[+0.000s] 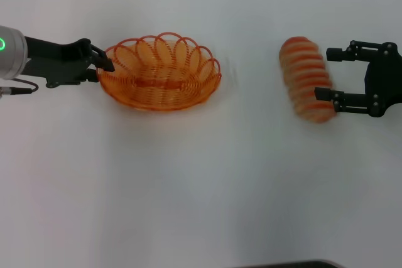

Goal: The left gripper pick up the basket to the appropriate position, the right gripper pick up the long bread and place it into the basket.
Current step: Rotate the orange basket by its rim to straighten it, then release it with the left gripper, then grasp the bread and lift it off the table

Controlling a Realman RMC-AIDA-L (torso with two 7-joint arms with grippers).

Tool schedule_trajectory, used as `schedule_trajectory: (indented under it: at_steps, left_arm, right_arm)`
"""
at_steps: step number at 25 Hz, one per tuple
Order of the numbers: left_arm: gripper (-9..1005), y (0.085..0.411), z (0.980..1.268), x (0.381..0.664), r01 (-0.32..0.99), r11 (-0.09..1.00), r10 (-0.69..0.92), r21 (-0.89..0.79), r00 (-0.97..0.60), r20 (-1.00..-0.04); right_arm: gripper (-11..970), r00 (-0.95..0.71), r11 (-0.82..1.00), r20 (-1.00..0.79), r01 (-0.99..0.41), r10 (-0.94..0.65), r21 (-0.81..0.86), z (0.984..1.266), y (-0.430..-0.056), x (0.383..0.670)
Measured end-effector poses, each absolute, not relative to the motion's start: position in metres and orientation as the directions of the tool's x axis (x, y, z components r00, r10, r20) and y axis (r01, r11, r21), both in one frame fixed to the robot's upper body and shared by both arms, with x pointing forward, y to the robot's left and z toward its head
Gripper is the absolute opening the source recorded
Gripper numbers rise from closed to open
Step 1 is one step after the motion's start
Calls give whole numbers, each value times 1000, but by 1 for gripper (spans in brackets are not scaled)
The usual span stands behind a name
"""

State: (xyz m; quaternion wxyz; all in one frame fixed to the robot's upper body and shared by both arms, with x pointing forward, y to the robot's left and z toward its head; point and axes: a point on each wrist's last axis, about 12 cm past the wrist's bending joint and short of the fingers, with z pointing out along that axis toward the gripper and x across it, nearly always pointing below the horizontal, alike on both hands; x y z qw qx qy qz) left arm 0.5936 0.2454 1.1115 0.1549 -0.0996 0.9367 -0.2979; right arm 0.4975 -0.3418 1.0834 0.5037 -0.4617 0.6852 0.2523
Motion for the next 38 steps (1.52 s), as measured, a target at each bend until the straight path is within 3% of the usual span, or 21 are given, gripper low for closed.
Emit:
schedule_trajectory:
  at_steps: [4, 10, 15, 22, 24, 25, 29, 30, 38]
  left_arm:
    - [351, 247, 1111, 591, -97, 799, -279, -594, -934, -222]
    - [556, 255, 1115, 590, -99, 801, -284, -590, -931, -230]
    - [578, 269, 1131, 589, -60, 814, -287, -578, -906, -311]
    - [579, 292, 1166, 595, 214, 791, -220, -573, -775, -592]
    - [579, 295, 1167, 595, 243, 794, -202, -558, -759, -618]
    - [579, 303, 1171, 596, 366, 794, -120, -485, -688, -716]
    - [579, 305, 1174, 594, 492, 767, -39, -412, -605, -795]
    - [578, 304, 1176, 589, 606, 716, 32, -345, -523, -852]
    - [571, 303, 1170, 564, 847, 523, 293, -101, -290, -911]
  right_arm:
    - [750, -66, 446, -923, -887, -379, -120, 1083, -342, 498]
    - [750, -66, 448, -922, -886, -381, -121, 1083, -343, 497]
    - [749, -77, 462, -928, -880, -365, -109, 1083, -344, 495]
    - [747, -93, 510, -951, -857, -296, -75, 1085, -346, 492]
    - [746, -104, 526, -959, -849, -262, -52, 1085, -345, 493]
    - [746, -113, 532, -962, -846, -247, -38, 1086, -345, 493]
    - [745, -171, 548, -966, -836, -195, 37, 1087, -343, 495]
    - [745, -186, 550, -965, -833, -183, 56, 1087, -342, 496]
    - [744, -250, 572, -964, -805, -89, 156, 1091, -342, 497]
